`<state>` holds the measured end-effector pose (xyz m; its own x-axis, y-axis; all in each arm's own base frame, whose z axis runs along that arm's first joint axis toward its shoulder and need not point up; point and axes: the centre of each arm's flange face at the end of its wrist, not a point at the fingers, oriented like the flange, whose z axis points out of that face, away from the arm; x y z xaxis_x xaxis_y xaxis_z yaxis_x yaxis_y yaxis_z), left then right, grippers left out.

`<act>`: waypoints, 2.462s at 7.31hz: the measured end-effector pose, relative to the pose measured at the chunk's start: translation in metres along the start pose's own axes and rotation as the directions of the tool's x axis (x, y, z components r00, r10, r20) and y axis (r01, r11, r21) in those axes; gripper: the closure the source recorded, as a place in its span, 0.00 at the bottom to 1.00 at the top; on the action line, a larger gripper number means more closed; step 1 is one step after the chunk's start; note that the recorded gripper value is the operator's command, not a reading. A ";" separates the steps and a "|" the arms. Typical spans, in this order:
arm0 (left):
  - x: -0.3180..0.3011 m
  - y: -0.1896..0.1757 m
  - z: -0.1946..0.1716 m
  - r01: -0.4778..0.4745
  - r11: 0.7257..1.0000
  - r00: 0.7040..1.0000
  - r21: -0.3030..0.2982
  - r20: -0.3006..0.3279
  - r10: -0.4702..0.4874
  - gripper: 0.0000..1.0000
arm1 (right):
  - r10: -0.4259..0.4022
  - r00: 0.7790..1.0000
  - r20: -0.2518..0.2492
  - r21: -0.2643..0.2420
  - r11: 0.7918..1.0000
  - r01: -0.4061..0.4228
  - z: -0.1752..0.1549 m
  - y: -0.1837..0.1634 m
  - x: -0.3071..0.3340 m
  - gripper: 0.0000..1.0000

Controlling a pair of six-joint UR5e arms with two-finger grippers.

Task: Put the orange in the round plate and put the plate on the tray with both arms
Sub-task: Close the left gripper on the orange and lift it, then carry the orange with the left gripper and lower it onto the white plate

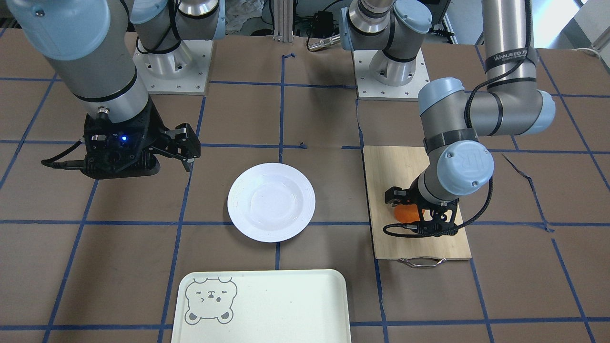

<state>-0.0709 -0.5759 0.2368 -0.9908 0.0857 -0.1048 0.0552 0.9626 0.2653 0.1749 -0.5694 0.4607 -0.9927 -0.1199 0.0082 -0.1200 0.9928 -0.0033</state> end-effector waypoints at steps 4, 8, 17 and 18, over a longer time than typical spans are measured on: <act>0.002 -0.017 0.030 0.002 0.999 1.000 -0.044 -0.003 -0.002 1.00 | -0.001 1.000 0.000 -0.002 1.000 0.001 0.000 0.000 -0.001 0.00; 0.044 -0.011 -0.037 0.029 0.998 0.994 0.047 -0.105 -0.024 1.00 | 0.000 1.000 -0.001 0.000 1.000 0.000 0.000 0.000 0.000 0.00; 0.268 0.009 0.008 0.241 0.968 0.900 -0.070 -0.358 -0.250 0.00 | 0.002 1.000 0.001 -0.013 1.000 -0.002 0.007 0.000 0.001 0.00; 0.266 0.010 0.002 0.237 0.970 0.901 -0.059 -0.361 -0.242 0.00 | 0.002 1.000 0.001 -0.014 1.000 -0.002 0.007 0.000 0.001 0.00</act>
<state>-0.3337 -0.5433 0.2096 -0.9504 -0.2484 0.1870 -0.1884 0.9385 0.2893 0.1735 -0.5694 0.4533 -0.9930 -0.1175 0.0075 -0.1174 0.9930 0.0103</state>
